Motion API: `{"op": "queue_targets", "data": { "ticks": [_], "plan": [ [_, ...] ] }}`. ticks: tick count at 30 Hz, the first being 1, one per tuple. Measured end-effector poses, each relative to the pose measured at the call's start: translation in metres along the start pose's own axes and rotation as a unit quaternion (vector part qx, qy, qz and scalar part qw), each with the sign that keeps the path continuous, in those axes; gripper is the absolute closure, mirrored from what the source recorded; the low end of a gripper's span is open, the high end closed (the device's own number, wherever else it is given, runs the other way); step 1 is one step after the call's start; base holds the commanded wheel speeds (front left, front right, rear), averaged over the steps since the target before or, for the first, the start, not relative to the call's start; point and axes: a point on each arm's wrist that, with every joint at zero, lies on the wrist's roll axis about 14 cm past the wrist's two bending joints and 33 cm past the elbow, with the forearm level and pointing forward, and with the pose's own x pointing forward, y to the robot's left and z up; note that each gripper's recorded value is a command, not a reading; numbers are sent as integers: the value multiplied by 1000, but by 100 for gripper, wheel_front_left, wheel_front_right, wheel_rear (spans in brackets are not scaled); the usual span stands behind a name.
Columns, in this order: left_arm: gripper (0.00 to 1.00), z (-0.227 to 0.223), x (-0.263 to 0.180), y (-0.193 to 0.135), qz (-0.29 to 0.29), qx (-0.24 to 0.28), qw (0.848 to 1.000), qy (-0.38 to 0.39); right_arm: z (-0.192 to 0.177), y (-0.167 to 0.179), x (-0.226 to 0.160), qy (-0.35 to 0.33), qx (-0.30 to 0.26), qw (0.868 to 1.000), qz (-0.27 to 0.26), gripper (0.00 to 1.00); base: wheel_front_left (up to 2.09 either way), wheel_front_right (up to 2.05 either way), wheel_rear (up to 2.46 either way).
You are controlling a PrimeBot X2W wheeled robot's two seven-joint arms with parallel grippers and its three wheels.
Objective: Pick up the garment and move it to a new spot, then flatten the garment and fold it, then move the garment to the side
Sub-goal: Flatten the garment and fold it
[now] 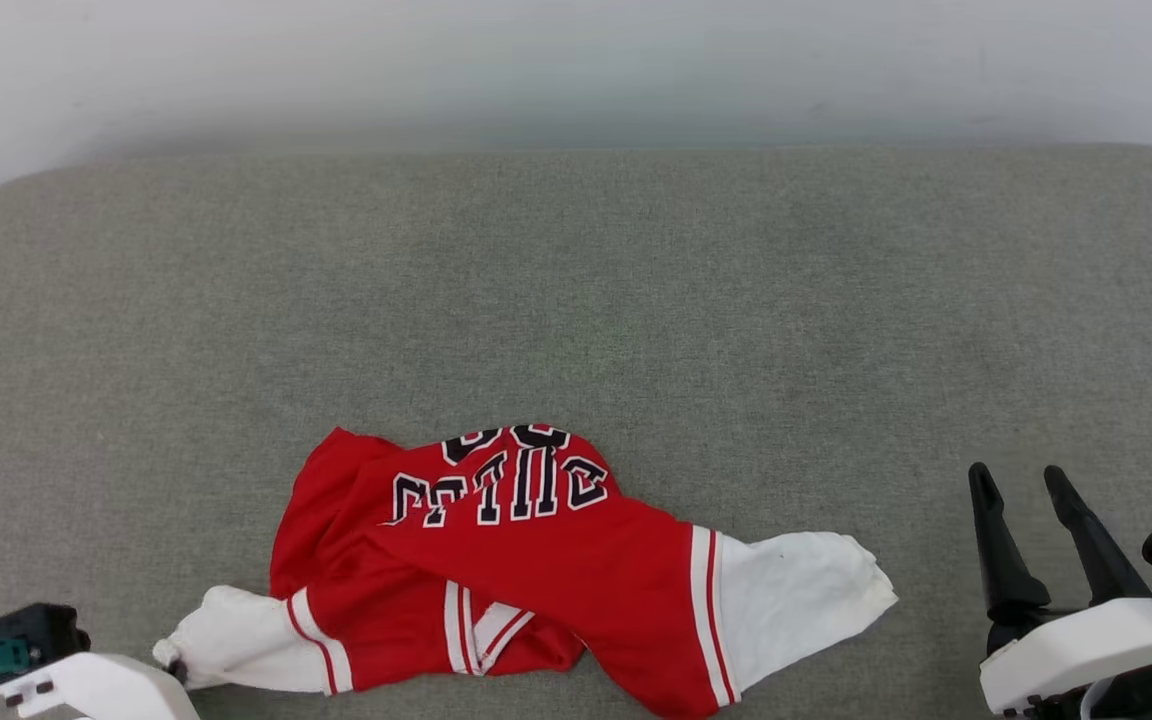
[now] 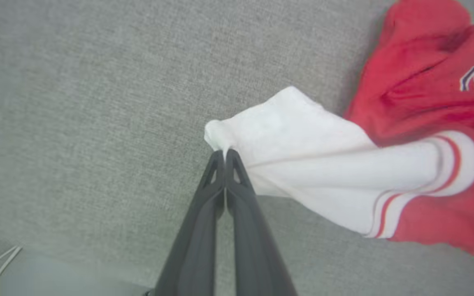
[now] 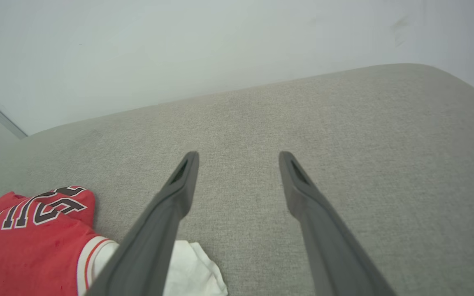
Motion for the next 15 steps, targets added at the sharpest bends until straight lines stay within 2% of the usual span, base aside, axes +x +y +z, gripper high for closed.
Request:
{"op": "queue_targets", "data": {
  "ticks": [2,3,4,5,10,15],
  "plan": [
    [100,-18,5,6,5,-23,1000,16,-3,3,3,4,0,1000,4,0,0,0,0],
    [81,-24,7,7,4,-28,999,23,-2,4,6,4,0,1000,6,0,0,0,0],
    [51,-26,10,5,0,-36,999,22,-2,4,7,4,-1,1000,7,0,0,0,0],
    [0,-27,13,5,0,-40,999,17,-2,6,9,4,-3,1000,9,0,0,0,0],
    [0,-5,23,-2,-6,-40,998,-44,4,7,8,-3,-6,1000,11,0,0,0,0],
    [0,31,17,-13,-21,-1,991,-134,11,6,1,-14,-8,1000,8,0,0,0,0]
  ]
}}
